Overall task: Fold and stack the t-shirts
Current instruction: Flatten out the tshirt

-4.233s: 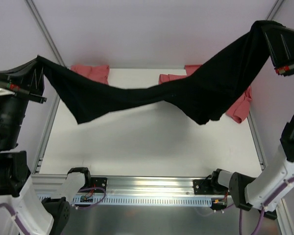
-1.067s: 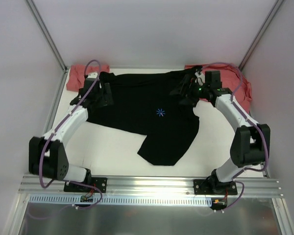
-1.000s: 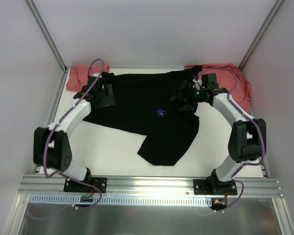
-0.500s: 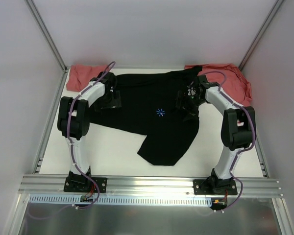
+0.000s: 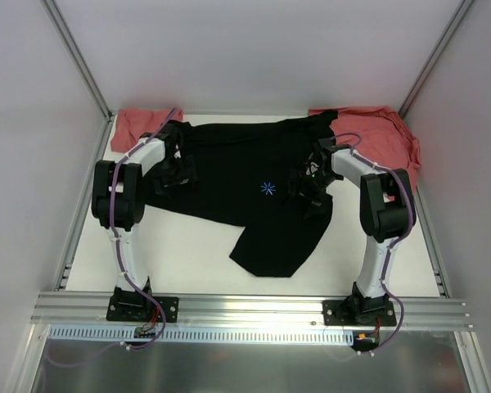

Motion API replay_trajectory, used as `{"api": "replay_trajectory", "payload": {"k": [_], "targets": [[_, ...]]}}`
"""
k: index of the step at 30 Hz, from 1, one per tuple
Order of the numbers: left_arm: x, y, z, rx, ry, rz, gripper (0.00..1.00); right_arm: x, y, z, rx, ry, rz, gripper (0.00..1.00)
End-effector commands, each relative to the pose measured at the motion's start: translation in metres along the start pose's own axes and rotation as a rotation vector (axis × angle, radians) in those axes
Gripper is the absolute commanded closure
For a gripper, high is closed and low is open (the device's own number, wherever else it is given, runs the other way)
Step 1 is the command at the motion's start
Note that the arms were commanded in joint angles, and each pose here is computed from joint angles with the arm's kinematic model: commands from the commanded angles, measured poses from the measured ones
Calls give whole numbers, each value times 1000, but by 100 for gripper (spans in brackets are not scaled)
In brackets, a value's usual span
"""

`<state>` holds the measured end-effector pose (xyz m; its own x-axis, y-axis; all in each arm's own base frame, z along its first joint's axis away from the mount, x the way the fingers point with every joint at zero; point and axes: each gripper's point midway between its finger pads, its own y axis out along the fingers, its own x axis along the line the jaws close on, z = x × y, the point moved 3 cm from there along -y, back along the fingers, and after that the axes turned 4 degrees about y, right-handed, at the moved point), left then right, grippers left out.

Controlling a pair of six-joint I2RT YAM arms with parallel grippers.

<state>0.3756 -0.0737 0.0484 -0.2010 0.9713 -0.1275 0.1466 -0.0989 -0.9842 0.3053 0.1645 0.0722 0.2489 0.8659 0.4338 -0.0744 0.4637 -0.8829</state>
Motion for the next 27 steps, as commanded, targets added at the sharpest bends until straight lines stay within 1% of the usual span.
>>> {"api": "replay_trajectory", "payload": {"k": [1, 7, 9, 11, 12, 16, 18, 23, 27], "targets": [[8, 13, 41, 174, -18, 4, 2, -12, 1, 24, 65, 9, 36, 0], [15, 12, 75, 270, -11, 22, 3, -30, -4, 54, 82, 24, 77, 0], [15, 12, 80, 294, -4, 29, 3, -34, -6, 60, 83, 31, 93, 0], [14, 12, 84, 319, 11, 56, 6, -37, -9, 69, 92, 36, 99, 1], [9, 10, 86, 337, 6, 104, 6, -39, -10, 72, 92, 42, 105, 1], [3, 11, 104, 415, -30, 161, 6, -47, -17, 87, 80, 39, 130, 1], [3, 10, 107, 403, -29, 172, 6, -52, -22, 93, 63, 36, 141, 1], [6, 7, 127, 430, -42, 187, 6, -57, -26, 107, 49, 59, 145, 0], [12, 7, 142, 424, -41, 181, 6, -57, -36, 117, -16, 57, 131, 1]]}}
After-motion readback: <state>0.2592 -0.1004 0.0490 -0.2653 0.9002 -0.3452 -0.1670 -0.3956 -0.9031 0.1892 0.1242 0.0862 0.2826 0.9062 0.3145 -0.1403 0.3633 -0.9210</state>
